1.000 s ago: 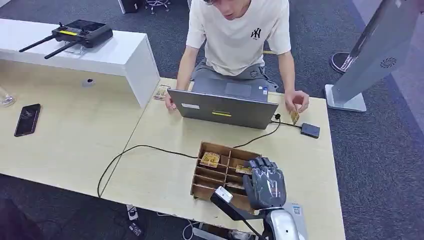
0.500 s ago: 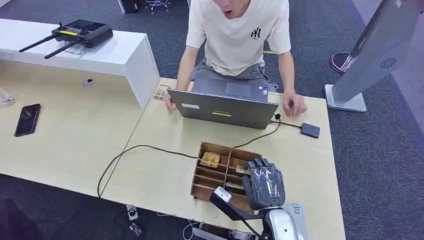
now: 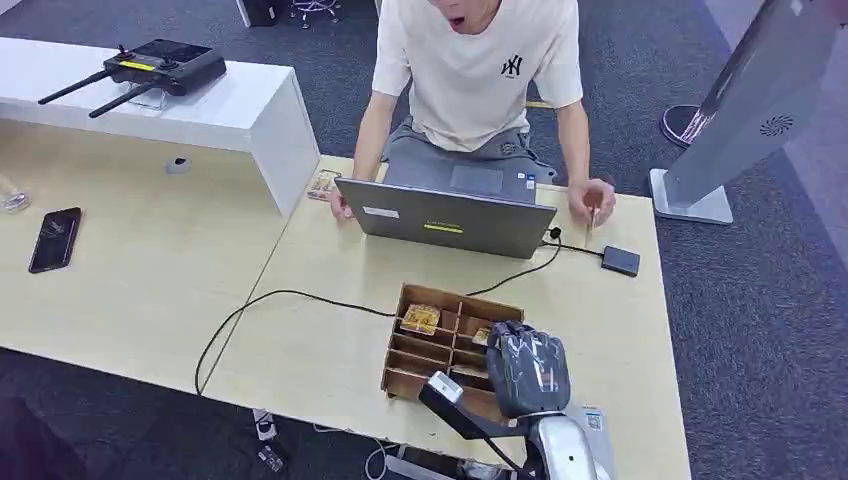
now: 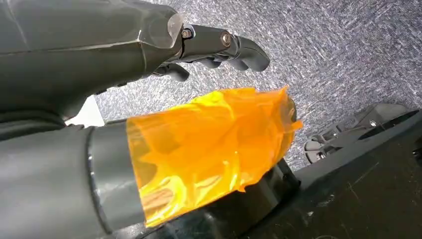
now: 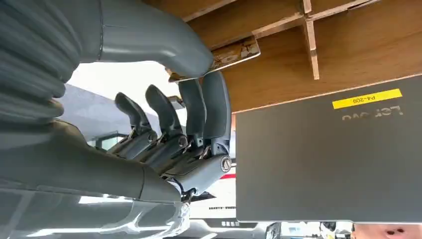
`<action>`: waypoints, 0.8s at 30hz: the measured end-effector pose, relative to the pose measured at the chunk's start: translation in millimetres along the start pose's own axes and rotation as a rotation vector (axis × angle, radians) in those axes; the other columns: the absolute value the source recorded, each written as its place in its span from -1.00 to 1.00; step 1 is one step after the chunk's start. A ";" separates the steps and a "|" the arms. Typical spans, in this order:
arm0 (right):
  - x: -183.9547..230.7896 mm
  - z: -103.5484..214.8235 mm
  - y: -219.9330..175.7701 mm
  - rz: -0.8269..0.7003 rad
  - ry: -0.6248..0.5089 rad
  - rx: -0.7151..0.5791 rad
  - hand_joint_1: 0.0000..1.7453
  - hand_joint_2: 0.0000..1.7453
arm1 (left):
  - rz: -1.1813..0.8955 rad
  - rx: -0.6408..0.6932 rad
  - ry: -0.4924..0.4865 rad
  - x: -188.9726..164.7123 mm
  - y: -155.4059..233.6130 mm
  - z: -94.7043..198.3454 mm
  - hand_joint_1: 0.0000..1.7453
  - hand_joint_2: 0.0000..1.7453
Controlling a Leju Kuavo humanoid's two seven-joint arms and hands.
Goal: Pass the card to the sensor for recognition and then transmit it.
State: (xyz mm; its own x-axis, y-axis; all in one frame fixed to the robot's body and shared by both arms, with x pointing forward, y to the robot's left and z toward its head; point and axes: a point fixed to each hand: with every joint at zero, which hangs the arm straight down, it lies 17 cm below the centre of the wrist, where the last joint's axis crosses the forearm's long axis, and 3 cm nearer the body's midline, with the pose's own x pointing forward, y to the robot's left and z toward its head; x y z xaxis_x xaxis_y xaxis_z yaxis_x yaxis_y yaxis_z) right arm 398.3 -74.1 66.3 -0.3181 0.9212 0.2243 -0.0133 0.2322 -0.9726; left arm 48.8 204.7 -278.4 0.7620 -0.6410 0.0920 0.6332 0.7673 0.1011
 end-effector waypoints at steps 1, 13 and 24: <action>-0.3 -0.1 0.1 0.000 0.001 0.001 0.76 1.00 | 0.000 0.000 0.000 -0.2 0.2 0.0 -1.00 -1.00; -0.8 -1.0 -0.8 0.000 0.002 0.000 0.94 1.00 | -0.002 0.001 0.000 -0.2 0.2 0.0 -1.00 -1.00; -3.1 -2.1 -3.4 -0.008 0.010 -0.011 0.98 1.00 | -0.002 0.002 0.000 -0.3 0.5 -0.1 -1.00 -1.00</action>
State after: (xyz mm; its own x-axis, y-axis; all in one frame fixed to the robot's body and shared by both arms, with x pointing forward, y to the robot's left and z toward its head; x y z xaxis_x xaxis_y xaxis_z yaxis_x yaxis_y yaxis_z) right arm 401.3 -77.1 69.1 -0.3082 0.9225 0.2323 -0.0055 0.2425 -0.9701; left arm 48.9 205.3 -278.5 0.7608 -0.6425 0.0915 0.6345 0.7660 0.1036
